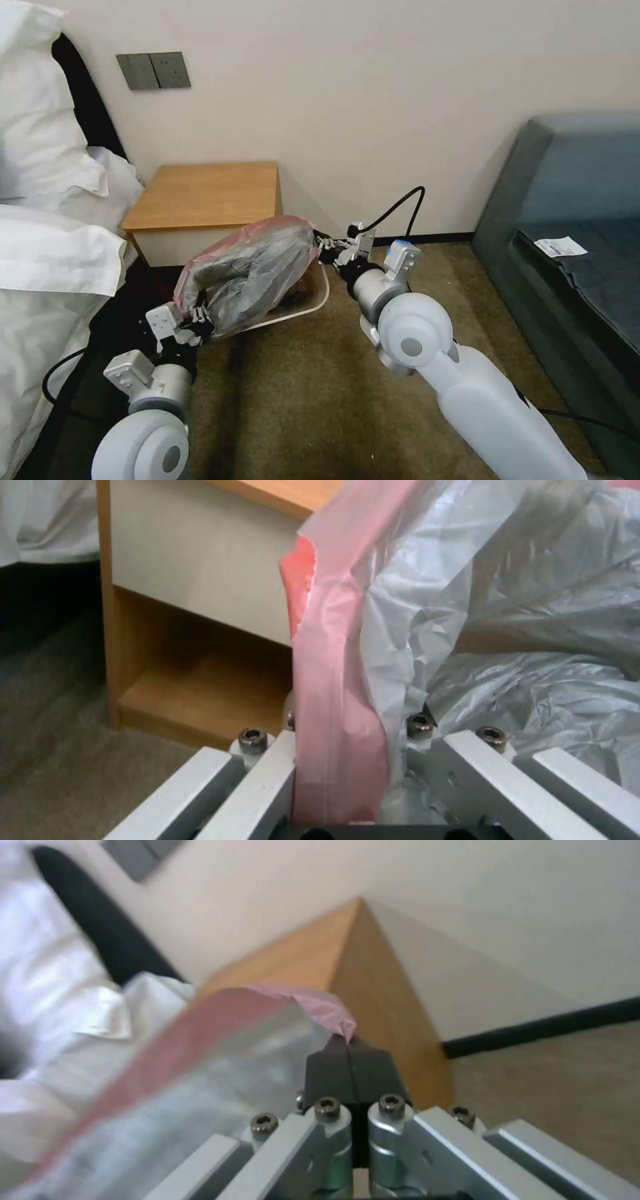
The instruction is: Pick up the garbage bag from the table and place it over the trash can.
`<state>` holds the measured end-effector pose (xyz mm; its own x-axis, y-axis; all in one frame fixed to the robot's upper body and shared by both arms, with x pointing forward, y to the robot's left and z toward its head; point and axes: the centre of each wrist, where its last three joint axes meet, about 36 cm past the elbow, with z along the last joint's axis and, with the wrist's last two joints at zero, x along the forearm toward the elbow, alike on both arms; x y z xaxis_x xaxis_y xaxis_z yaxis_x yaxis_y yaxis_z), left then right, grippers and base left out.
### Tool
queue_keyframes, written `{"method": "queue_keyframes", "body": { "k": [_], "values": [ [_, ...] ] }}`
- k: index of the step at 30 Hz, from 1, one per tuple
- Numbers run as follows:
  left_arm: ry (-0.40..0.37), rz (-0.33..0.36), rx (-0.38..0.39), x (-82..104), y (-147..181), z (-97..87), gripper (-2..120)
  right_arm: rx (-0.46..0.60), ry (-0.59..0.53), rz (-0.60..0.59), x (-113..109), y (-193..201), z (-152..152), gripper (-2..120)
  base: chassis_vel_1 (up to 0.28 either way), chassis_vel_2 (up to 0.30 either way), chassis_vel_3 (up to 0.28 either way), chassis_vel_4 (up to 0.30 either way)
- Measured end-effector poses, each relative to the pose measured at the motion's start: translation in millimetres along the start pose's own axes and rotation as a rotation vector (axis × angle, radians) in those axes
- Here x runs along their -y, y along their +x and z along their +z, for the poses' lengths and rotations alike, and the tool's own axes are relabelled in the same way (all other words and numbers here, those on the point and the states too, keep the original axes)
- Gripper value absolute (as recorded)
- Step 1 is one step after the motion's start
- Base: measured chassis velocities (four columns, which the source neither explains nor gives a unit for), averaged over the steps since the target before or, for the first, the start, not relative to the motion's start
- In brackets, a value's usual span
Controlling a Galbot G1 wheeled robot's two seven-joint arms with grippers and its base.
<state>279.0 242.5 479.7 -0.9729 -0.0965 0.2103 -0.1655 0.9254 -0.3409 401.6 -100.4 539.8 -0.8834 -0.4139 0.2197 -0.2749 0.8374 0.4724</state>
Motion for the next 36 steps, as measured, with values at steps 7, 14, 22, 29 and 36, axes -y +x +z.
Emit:
{"method": "queue_keyframes", "body": {
  "k": [7,14,22,29,36],
  "values": [
    [0.01,-0.003,0.009,-1.2,-2,-2.6,5,-0.038,0.035,0.075,4,17,2,0,0.0,0.0,0.0,0.0],
    [0.077,0.017,-0.002,4.8,1,-9.9,5,-0.057,0.048,0.084,5,26,7,0,0.0,0.0,0.0,0.0],
    [0.259,0.056,-0.066,12.9,9,-24.4,5,-0.091,0.112,0.093,8,36,37,0,0.0,0.0,0.0,0.0],
    [0.342,0.078,-0.107,16.5,13,-30.4,5,-0.08,0.199,0.116,11,34,52,0,0.0,0.0,0.0,0.0],
    [0.429,0.102,-0.163,20.6,18,-34.1,5,-0.022,0.361,0.171,24,18,76,0,0.0,0.0,0.0,0.0]
  ]
}}
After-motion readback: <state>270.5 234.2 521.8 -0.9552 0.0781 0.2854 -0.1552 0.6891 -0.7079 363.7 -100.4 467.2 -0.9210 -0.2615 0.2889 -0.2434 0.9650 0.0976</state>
